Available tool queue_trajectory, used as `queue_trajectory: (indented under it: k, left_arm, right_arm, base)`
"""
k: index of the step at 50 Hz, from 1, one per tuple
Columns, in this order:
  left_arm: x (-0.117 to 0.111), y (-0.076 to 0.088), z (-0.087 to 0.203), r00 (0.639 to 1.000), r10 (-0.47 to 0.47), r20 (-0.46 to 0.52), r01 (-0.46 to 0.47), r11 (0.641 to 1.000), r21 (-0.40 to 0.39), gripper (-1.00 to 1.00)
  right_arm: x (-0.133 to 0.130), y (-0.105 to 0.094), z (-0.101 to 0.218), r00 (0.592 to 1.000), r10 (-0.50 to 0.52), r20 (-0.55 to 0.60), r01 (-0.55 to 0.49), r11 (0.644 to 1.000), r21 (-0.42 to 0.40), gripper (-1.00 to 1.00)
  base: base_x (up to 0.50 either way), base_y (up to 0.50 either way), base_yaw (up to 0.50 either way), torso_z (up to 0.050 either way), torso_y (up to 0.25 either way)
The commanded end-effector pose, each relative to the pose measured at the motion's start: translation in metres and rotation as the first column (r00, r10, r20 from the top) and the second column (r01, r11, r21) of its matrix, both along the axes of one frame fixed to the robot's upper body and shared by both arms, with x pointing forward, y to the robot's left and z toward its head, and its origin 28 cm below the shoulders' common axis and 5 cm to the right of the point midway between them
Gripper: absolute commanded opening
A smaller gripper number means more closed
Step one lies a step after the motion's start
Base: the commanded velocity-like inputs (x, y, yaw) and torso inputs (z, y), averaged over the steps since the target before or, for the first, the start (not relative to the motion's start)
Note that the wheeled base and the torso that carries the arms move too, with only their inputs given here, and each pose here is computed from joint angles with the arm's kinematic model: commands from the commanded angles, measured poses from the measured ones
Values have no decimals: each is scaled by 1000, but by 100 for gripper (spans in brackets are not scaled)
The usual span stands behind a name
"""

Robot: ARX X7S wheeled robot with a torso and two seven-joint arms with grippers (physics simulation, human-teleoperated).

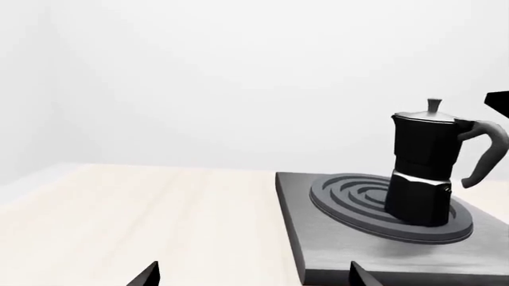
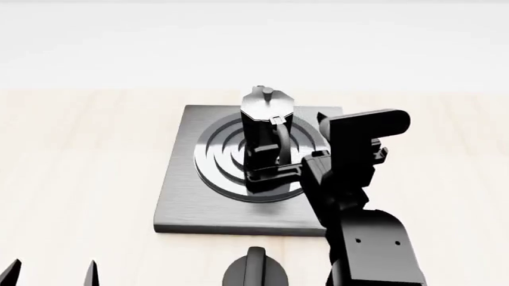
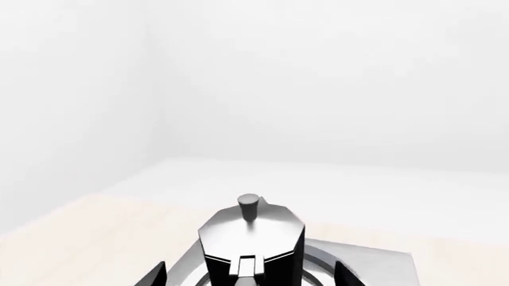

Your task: Put the moka pot on the stove.

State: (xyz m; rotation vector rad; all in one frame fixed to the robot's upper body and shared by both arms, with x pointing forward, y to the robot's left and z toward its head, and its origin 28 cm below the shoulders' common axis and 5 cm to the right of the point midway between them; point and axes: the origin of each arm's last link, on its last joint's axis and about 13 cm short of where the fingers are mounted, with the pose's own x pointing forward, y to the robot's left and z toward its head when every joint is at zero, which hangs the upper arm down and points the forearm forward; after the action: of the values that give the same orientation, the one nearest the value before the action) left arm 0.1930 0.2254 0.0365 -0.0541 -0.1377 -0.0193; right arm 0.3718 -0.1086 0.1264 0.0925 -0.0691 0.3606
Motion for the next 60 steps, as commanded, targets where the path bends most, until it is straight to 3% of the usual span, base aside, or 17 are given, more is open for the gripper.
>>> queue_trajectory:
  k: [1, 31, 60]
  left_arm:
    - [-1, 0, 1, 1000, -1, 5, 1, 1000, -1, 100]
    - [-1, 1, 3, 1000, 1, 10, -1, 1000, -1, 100]
    - [-4, -2, -1, 1000, 3, 13, -3, 1000, -3, 100]
  right_arm:
    - [-14, 0, 5, 999, 0, 40, -1, 1000, 9, 100]
    - [-41, 3, 16, 993, 24, 117, -29, 999, 37, 100]
    - [-62, 3, 33, 981, 28, 194, -31, 999, 9, 100]
  base:
    - [0, 0, 0, 0, 0]
    - [0, 0, 0, 0, 0]
    - [0, 0, 0, 0, 0]
